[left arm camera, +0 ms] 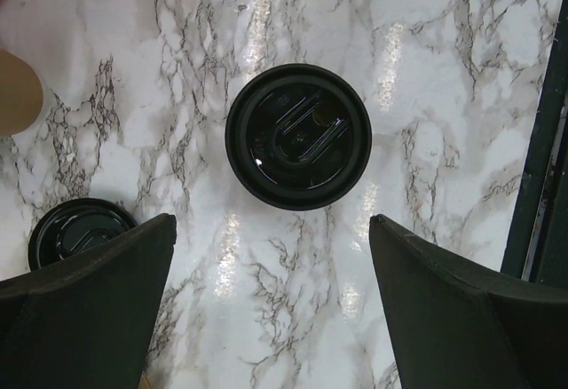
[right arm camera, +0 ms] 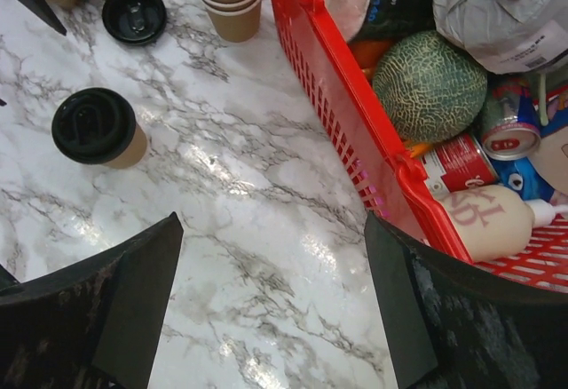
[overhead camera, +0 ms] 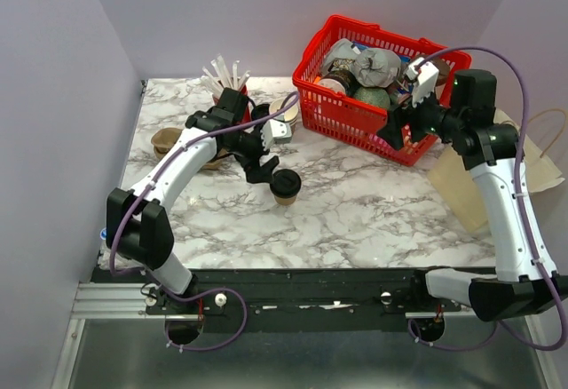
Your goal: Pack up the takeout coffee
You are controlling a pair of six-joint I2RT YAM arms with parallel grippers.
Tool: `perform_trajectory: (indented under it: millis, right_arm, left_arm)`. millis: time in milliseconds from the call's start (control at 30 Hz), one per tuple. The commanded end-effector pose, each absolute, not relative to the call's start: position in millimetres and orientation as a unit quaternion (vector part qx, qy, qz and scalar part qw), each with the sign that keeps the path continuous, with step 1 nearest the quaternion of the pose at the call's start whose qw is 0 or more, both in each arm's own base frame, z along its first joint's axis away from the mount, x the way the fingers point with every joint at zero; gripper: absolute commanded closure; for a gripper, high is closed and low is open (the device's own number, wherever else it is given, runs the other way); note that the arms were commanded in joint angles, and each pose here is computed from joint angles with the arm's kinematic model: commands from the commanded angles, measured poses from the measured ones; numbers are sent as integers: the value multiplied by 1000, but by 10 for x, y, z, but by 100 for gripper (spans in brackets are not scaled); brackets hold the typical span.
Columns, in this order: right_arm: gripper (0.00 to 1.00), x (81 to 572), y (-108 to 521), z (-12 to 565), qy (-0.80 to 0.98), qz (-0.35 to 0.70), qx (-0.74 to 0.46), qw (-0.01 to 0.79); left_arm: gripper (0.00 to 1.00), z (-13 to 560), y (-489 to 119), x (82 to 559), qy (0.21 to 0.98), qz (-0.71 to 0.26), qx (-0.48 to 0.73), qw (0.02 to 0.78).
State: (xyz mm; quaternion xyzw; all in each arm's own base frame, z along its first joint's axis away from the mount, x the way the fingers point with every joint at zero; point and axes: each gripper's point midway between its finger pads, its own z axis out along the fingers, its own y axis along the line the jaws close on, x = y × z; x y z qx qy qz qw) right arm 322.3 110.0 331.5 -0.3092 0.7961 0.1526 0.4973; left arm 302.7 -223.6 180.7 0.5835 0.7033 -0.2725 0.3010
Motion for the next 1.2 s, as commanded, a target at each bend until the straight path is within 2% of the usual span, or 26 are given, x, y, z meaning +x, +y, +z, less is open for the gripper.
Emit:
perform_trajectory:
  millis: [0,233,467,600,733,867,1000,1167]
  right_arm:
    - [9,3212,875,3413,816,102,-292,489]
    - [16,3173,672,3280,846,55,-308,431]
    - [18,3359,-36,3568,861,-38,-181,473]
    - [18,3246,155,3361,863,30,-218,455]
    - [18,3157,391,3153,867,104,-231,428]
    - [17,3131,441,3144,860,114,-245,434]
    - [17,3120,484,3103,861,129,-247,426]
    - [16,3097,558,3059,861,154,-245,418]
  left_arm:
    - [4,1837,-2185,3102,684,-247,617,301]
    - [4,2025,-1979,3502,752,-192,548,314]
    - [4,2319,-1861,3820,798,-165,461,352]
    - [4,2211,-1821,3857,809,-160,455,335]
    - [5,2129,-1544,4049,846,-97,416,318]
    - [5,2229,-1100,4318,888,-49,330,318]
    - [12,2180,-676,4513,920,-37,253,297]
    - [13,1893,-300,4647,944,5,215,248]
